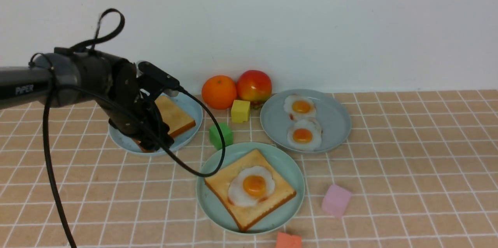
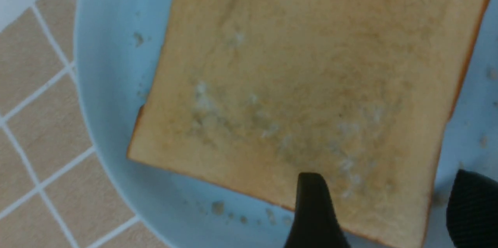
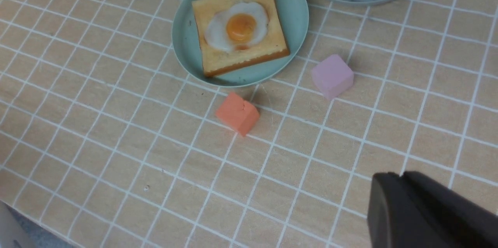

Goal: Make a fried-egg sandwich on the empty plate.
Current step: Use the left arm to grab a slice of bread, then use the left arm to place a slice of bread on the fried egg in the middle

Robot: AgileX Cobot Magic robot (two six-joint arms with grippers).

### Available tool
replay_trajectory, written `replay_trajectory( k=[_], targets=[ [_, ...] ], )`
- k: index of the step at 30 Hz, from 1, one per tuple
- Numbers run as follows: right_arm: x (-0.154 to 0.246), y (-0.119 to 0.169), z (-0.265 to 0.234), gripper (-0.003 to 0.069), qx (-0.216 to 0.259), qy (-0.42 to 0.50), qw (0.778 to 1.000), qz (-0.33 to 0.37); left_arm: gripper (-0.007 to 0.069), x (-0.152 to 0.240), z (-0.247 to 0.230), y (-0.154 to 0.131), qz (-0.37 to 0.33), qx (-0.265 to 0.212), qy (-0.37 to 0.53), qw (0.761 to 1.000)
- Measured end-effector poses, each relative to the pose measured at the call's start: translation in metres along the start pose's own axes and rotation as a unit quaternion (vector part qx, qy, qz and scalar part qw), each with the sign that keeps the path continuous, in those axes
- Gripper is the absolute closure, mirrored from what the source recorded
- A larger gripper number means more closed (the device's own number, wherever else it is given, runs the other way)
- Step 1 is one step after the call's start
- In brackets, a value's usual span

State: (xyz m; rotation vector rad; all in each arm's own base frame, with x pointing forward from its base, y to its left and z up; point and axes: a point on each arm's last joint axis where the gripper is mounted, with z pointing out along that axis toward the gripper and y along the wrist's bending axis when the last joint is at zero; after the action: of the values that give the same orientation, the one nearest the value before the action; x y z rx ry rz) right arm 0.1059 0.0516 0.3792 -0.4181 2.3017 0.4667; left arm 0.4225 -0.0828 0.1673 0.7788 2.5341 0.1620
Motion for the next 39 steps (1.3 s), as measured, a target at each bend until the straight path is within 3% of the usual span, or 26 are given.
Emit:
replay_trajectory(
  k=[4, 9, 10, 14, 18, 22, 26, 33, 39],
  targets=[
    [0.0, 0.0, 0.0, 0.0606, 0.0, 0.001, 1.0, 0.0, 0.0204, 0.001, 0.008, -0.001, 0.004, 0.0, 0.003, 1.0],
    [0.001, 0.0, 0.0, 0.0601, -0.001, 0.008, 1.0, 0.0, 0.0344, 0.0, 0.009, -0.001, -0.002, 0.004, 0.002, 1.0],
    [0.002, 0.0, 0.0, 0.06, -0.001, 0.01, 1.0, 0.0, 0.0426, 0.0, 0.009, -0.001, -0.003, 0.005, 0.004, 1.0],
    [0.003, 0.001, -0.003, 0.0599, 0.0, 0.006, 1.0, -0.003, 0.0587, 0.0, 0.003, -0.002, -0.005, 0.008, 0.007, 1.0],
    [0.007, 0.003, -0.013, 0.0599, 0.006, -0.012, 1.0, -0.012, 0.0603, -0.005, -0.027, 0.001, -0.022, 0.014, 0.006, 1.0],
    [0.015, 0.004, -0.026, 0.0599, 0.024, -0.033, 0.999, -0.028, 0.0603, -0.016, -0.1, -0.006, -0.053, 0.036, -0.042, 0.997],
    [0.02, 0.005, -0.036, 0.0599, 0.04, -0.049, 0.997, -0.04, 0.0603, -0.024, -0.151, -0.051, -0.024, 0.075, -0.099, 0.992],
    [0.029, 0.005, -0.041, 0.0596, 0.049, -0.036, 0.997, -0.047, 0.0603, -0.012, -0.143, -0.159, 0.108, 0.142, -0.063, 0.982],
    [0.031, 0.005, -0.041, 0.0594, 0.049, -0.035, 0.997, -0.045, 0.0603, -0.015, -0.134, -0.191, 0.161, 0.129, -0.083, 0.975]
  ],
)
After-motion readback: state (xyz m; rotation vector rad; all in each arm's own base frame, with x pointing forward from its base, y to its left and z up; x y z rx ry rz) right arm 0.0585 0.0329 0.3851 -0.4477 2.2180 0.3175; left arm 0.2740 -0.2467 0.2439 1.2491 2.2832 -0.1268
